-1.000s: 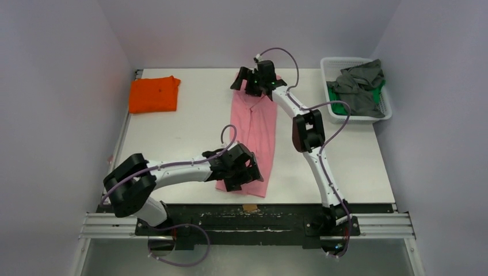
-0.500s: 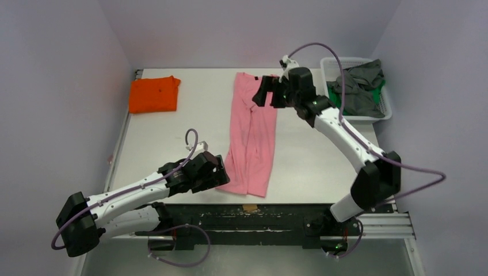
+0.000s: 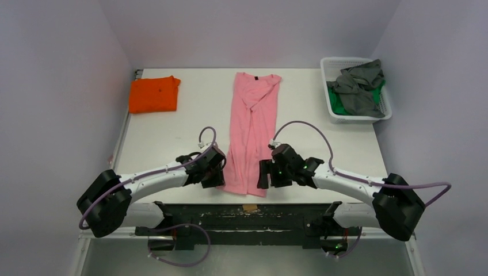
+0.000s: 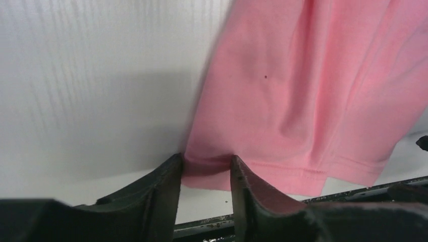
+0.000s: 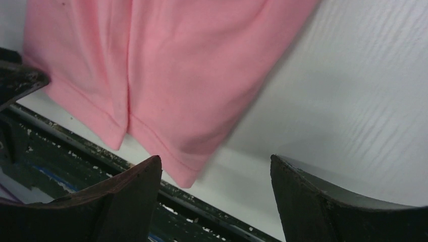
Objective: Fold and stack the t-shirts
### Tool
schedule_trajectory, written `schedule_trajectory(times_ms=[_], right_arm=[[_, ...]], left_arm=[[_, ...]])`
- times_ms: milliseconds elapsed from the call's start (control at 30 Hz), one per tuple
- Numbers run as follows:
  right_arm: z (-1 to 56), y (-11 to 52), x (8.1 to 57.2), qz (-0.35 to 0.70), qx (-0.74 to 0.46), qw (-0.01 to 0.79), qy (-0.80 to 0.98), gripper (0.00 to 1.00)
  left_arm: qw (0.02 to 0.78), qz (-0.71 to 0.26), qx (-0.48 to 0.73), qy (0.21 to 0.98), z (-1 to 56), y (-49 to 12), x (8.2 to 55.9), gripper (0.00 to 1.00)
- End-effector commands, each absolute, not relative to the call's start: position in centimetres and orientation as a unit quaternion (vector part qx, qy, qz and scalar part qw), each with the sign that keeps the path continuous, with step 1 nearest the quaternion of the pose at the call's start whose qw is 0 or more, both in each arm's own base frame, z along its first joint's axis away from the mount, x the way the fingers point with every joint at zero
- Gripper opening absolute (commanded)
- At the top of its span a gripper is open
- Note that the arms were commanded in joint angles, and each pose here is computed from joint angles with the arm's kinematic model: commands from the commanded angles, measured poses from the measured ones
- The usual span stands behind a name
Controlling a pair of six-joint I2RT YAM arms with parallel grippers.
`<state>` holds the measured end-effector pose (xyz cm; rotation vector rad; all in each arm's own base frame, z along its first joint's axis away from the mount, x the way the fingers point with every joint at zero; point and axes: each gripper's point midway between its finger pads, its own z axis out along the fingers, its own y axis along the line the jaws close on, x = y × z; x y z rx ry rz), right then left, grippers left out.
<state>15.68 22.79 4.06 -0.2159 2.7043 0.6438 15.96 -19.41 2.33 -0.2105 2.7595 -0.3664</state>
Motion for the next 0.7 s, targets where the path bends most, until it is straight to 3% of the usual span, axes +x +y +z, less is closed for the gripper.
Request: schedule_trajectory(times_ms=[0,100,167,300,500,667], right_arm=[[5.1,25.5,14.4,0.279,-0.057,0.180,0.942,0.69],[4.2,26.1,12.6,0.282,-0.062,0.165,0.943,0.67],[3.4,25.9,12.1,0.269,-0.060,0.161,0.948,0.65],[2.0,25.5,11.9,0.241,-0.053,0.161,0.956,0.55],[1.9,24.7,11.8,0.213,-0.047,0.168,0.961,0.02],[2.9,23.1,9.8,0.221,-0.052,0.161,0.961,0.00]], left_arm=[[0.127,-0.134,-0.057,0.981,-0.3,-20.1,14.7,0.27],[0.111,-0.133,-0.068,0.982,-1.1,-19.7,13.7,0.06],[0.097,-0.134,-0.075,0.983,-1.5,-19.3,12.8,0.00],[0.085,-0.132,-0.087,0.984,-2.0,-18.7,11.6,0.00],[0.083,-0.108,-0.102,0.985,-1.3,-18.7,9.7,0.00],[0.107,-0.071,-0.110,0.986,0.2,-16.5,8.0,0.00]])
